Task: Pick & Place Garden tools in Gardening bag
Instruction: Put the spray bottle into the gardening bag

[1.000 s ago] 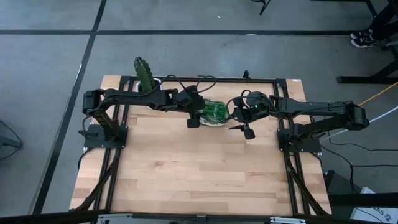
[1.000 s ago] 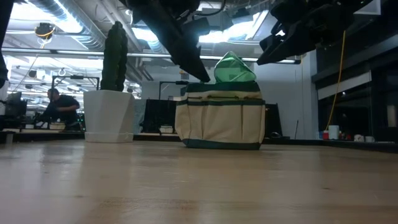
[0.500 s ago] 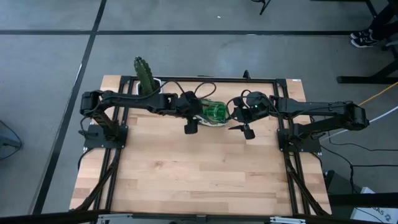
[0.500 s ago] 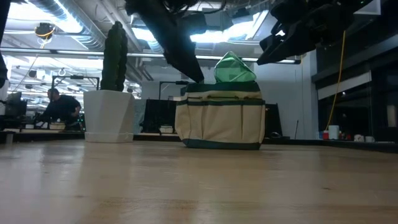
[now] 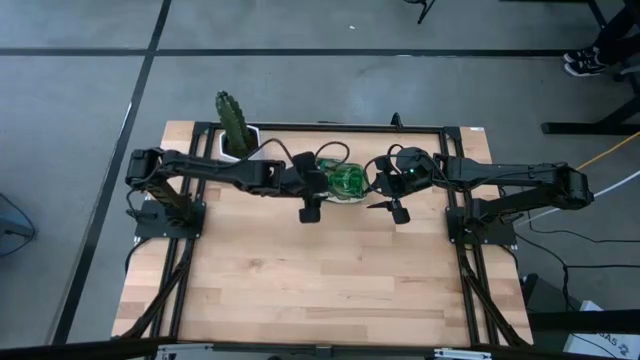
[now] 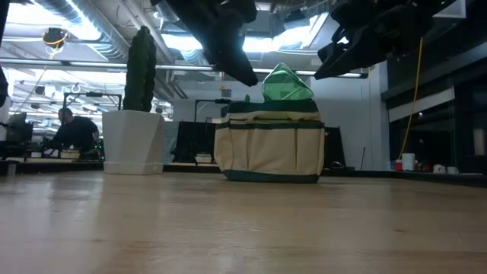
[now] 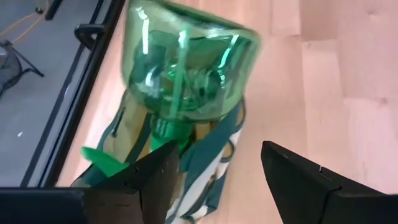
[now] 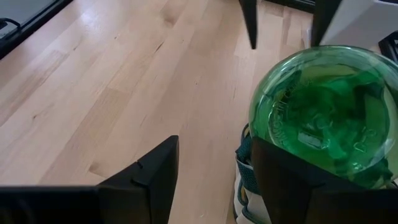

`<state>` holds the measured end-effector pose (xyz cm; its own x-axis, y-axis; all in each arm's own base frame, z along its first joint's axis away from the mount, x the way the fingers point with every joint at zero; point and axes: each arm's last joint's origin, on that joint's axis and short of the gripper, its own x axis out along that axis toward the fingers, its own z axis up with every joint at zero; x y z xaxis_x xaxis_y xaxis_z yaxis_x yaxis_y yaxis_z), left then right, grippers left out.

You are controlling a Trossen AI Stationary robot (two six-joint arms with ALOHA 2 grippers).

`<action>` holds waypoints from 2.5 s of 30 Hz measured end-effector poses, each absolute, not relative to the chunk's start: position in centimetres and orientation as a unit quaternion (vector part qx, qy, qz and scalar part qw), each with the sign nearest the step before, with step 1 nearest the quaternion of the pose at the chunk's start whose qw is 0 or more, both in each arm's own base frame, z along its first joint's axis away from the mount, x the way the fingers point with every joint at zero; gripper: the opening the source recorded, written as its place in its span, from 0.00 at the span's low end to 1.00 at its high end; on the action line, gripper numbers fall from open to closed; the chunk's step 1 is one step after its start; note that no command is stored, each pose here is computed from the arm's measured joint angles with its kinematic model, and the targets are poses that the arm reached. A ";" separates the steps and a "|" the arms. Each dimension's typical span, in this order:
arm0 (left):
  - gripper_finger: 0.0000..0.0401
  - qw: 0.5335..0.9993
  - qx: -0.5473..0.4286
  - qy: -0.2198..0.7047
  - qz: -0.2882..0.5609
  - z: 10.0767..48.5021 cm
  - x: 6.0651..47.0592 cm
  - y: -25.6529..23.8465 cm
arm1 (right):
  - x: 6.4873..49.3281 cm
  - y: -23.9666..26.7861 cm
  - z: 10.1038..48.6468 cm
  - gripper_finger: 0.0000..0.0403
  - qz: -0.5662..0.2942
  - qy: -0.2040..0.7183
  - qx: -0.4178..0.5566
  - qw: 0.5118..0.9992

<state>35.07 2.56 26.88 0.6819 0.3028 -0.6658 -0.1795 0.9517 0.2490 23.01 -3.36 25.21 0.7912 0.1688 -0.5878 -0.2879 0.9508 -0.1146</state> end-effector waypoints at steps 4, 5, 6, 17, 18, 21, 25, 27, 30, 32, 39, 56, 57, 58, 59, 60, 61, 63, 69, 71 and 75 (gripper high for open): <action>0.54 0.914 0.085 0.376 0.126 26.9 35.1 2.1 | 23.0 -3.4 25.2 0.50 0.121 0.300 -0.099 0.941; 0.54 0.914 0.086 0.376 0.124 26.9 35.1 2.0 | 23.0 -3.4 25.2 0.50 0.121 0.300 -0.099 0.941; 0.53 0.914 0.086 0.376 0.124 26.9 35.1 2.0 | 23.0 -3.4 25.2 0.50 0.121 0.300 -0.099 0.941; 0.48 0.917 0.086 0.371 0.123 26.9 35.2 1.9 | 23.0 -3.4 25.2 0.50 0.121 0.300 -0.099 0.941; 0.48 0.918 0.086 0.366 0.123 27.0 35.3 1.9 | 23.0 -3.4 25.2 0.50 0.121 0.300 -0.099 0.941; 0.46 0.923 0.097 0.352 0.119 27.2 35.5 1.9 | 23.0 -3.4 25.2 0.50 0.121 0.300 -0.099 0.941; 0.45 0.931 0.110 0.329 0.116 27.6 35.8 1.9 | 23.0 -3.4 25.2 0.50 0.121 0.300 -0.099 0.941; 0.45 0.932 0.113 0.325 0.116 27.7 35.9 1.9 | 23.0 -3.4 25.2 0.50 0.121 0.300 -0.099 0.941; 0.45 0.934 0.111 0.317 0.119 27.9 36.0 2.1 | 23.0 -3.4 25.2 0.50 0.121 0.300 -0.099 0.941; 0.45 0.936 0.110 0.312 0.121 27.9 36.0 2.2 | 23.0 -3.4 25.2 0.50 0.121 0.300 -0.099 0.941; 0.45 0.948 0.137 0.261 0.116 28.9 36.6 2.3 | 23.0 -3.4 25.2 0.50 0.121 0.300 -0.099 0.941; 0.43 0.964 0.141 0.216 0.055 28.1 38.0 4.6 | 23.0 -3.4 25.2 0.50 0.121 0.300 -0.099 0.941; 0.43 0.964 0.141 0.216 0.058 27.9 38.2 4.8 | 23.0 -3.4 25.2 0.50 0.121 0.301 -0.099 0.941; 0.42 0.961 0.141 0.230 0.065 27.6 38.2 5.0 | 23.0 -3.4 25.2 0.50 0.121 0.300 -0.099 0.941; 0.42 0.956 0.137 0.247 0.075 27.2 38.0 5.2 | 23.0 -3.4 25.2 0.50 0.121 0.299 -0.099 0.941; 0.42 0.953 0.137 0.255 0.087 26.9 38.1 5.5 | 23.0 -3.4 25.2 0.50 0.121 0.300 -0.099 0.941; 0.42 0.950 0.137 0.262 0.097 26.6 38.2 5.8 | 23.0 -3.4 25.2 0.50 0.121 0.300 -0.099 0.941; 0.42 0.941 0.131 0.295 0.106 25.9 37.9 6.3 | 23.0 -3.4 25.2 0.50 0.121 0.299 -0.100 0.941; 0.42 0.935 0.123 0.309 0.125 25.0 38.1 7.1 | 23.0 -3.4 25.2 0.50 0.121 0.301 -0.099 0.941; 0.42 0.934 0.121 0.311 0.127 24.8 38.1 7.4 | 23.0 -3.4 25.2 0.50 0.121 0.300 -0.099 0.941; 0.42 0.933 0.114 0.318 0.123 23.7 38.6 7.9 | 23.0 -3.4 25.2 0.50 0.121 0.300 -0.099 0.941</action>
<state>38.61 7.92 23.70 0.7671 0.3029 -0.5655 -0.1579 0.9436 0.2912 23.00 -3.37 25.20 0.7906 0.1687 -0.5886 -0.2878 0.9509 -0.1140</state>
